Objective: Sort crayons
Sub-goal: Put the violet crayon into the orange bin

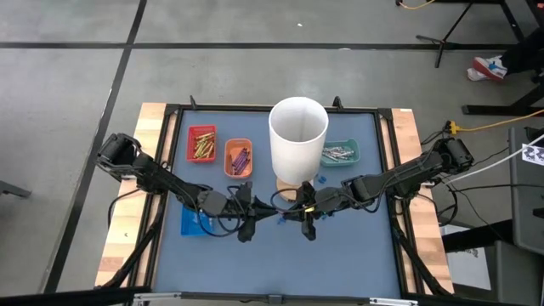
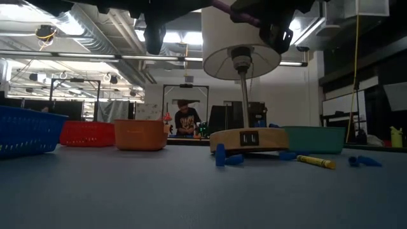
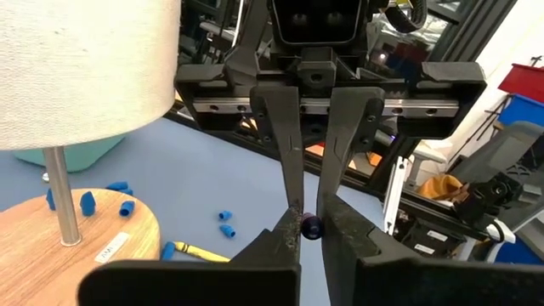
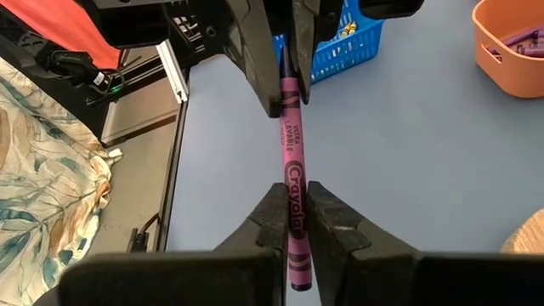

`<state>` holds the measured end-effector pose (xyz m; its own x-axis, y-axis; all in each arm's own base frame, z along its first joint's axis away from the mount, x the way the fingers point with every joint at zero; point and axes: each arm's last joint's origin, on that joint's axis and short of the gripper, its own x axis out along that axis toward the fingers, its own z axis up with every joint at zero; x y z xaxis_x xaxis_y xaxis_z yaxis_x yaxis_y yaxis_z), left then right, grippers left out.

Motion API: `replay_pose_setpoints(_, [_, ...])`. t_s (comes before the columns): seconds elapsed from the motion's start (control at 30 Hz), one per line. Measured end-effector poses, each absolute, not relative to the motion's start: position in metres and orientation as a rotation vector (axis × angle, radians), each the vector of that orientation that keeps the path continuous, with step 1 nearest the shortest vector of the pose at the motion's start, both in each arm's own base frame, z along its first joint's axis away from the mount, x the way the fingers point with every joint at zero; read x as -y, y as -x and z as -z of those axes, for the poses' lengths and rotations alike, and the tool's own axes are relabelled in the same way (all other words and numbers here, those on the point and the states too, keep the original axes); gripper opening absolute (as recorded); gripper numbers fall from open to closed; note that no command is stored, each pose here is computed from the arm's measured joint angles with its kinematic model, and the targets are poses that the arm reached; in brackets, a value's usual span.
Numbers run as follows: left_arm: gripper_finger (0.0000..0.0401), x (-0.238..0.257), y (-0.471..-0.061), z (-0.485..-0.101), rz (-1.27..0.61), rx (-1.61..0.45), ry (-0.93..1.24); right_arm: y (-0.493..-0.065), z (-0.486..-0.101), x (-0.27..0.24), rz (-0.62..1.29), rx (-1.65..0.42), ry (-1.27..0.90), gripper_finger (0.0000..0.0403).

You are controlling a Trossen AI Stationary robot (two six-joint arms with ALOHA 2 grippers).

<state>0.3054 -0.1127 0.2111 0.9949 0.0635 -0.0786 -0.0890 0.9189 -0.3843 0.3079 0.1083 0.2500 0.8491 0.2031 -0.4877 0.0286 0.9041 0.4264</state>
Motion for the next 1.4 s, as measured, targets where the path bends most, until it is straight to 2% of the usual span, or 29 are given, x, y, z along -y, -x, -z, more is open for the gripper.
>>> replay_pose_setpoints(0.33, [0.0009, 0.113, -0.305, -0.210, -0.077, -0.074, 0.355, -0.307, -0.249, -0.109, -0.156, -0.585, -0.457, 0.0034])
replay_pose_setpoints(0.63, [0.0010, 0.112, -0.305, -0.208, -0.087, -0.092, 0.333, -0.304, -0.245, -0.110, -0.181, -0.657, -0.455, 0.0119])
replay_pose_setpoints(0.77, [0.0010, 0.111, -0.305, -0.204, -0.102, -0.134, 0.311, -0.299, -0.237, -0.109, -0.160, -0.746, -0.437, 0.0141])
replay_pose_setpoints(1.1, [0.0010, 0.099, -0.305, -0.190, -0.164, -0.271, 0.247, -0.283, -0.221, -0.105, -0.117, -0.993, -0.422, 0.0145])
replay_pose_setpoints(1.4, [0.0010, 0.065, -0.295, -0.205, -0.269, -0.355, 0.222, -0.272, -0.215, -0.107, -0.034, -1.111, -0.459, 0.0145])
